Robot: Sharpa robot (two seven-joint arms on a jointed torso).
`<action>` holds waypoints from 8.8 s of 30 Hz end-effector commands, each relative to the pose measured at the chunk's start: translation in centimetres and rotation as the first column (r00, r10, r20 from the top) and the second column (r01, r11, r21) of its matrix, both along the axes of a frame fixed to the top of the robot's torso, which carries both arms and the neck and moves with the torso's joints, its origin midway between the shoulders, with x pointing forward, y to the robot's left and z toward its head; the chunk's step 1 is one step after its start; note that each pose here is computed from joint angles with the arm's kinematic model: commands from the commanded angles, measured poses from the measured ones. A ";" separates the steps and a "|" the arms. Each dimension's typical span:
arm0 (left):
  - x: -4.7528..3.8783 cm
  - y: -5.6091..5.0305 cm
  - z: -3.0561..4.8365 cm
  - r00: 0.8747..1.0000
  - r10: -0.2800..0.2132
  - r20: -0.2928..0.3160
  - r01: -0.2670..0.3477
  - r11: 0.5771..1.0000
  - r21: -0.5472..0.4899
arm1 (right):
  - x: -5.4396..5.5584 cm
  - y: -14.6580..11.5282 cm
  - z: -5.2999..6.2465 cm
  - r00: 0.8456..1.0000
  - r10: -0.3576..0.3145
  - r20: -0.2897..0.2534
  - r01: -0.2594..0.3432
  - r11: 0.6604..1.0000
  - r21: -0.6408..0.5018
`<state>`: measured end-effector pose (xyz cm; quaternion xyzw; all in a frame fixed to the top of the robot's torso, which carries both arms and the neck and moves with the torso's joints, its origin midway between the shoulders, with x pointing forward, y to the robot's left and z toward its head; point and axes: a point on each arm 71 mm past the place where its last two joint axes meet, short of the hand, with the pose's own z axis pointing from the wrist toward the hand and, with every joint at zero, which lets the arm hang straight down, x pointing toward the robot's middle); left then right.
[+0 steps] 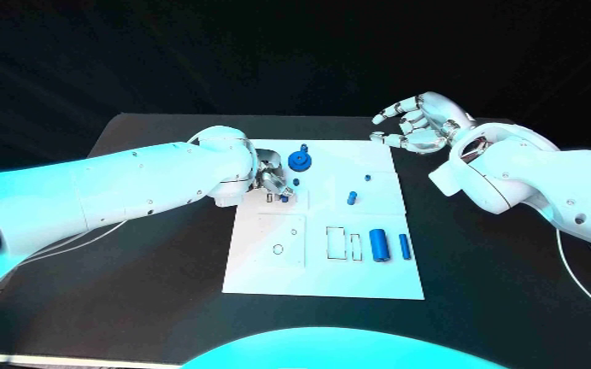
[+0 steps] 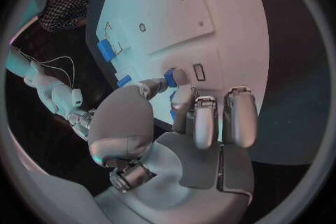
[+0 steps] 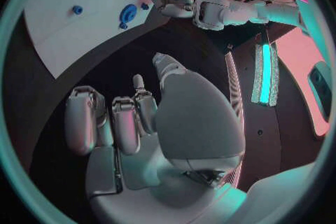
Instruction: Assemble the parts on the task board
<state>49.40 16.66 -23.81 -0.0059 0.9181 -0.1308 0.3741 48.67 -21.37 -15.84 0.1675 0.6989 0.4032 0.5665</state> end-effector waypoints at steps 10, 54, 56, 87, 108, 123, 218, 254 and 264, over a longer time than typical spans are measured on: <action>-0.50 0.2 -0.29 1.000 -0.011 -0.020 0.010 1.000 -0.001 | 0.0 0.0 -0.1 1.000 0.005 0.004 -0.005 1.000 0.000; 7.19 3.3 7.15 0.980 0.159 0.123 -0.152 0.986 -0.065 | 0.3 -0.2 -0.4 1.000 -0.006 0.000 0.006 1.000 0.003; 7.35 3.3 6.82 0.982 0.154 0.106 -0.150 0.988 -0.048 | 0.3 -0.2 -0.4 1.000 -0.005 0.000 0.005 1.000 0.003; 7.68 3.3 3.54 0.987 0.158 -0.028 -0.158 0.987 -0.004 | 0.3 0.0 -0.4 1.000 -0.002 0.001 0.002 1.000 0.004; 7.47 3.4 3.07 0.987 0.150 -0.051 -0.150 0.989 -0.001 | 0.3 0.0 -0.4 1.000 0.000 0.000 0.000 1.000 0.004; 7.40 3.3 2.48 0.986 0.154 -0.071 -0.155 0.988 -0.010 | 0.3 0.1 -0.5 1.000 0.001 -0.001 -0.001 1.000 0.004; -2.22 4.6 0.55 0.991 0.100 0.092 -0.090 0.991 -0.101 | 0.3 -0.7 -1.3 0.999 -0.007 -0.031 0.007 1.000 -0.010; -2.51 4.2 -0.09 0.997 0.063 0.049 -0.060 0.995 -0.077 | 0.2 -0.7 -1.3 0.999 -0.006 -0.032 0.005 1.000 -0.010; -2.53 4.3 -0.18 0.997 0.058 0.046 -0.055 0.996 -0.067 | 0.2 -0.7 -1.3 0.999 -0.006 -0.033 0.005 1.000 -0.010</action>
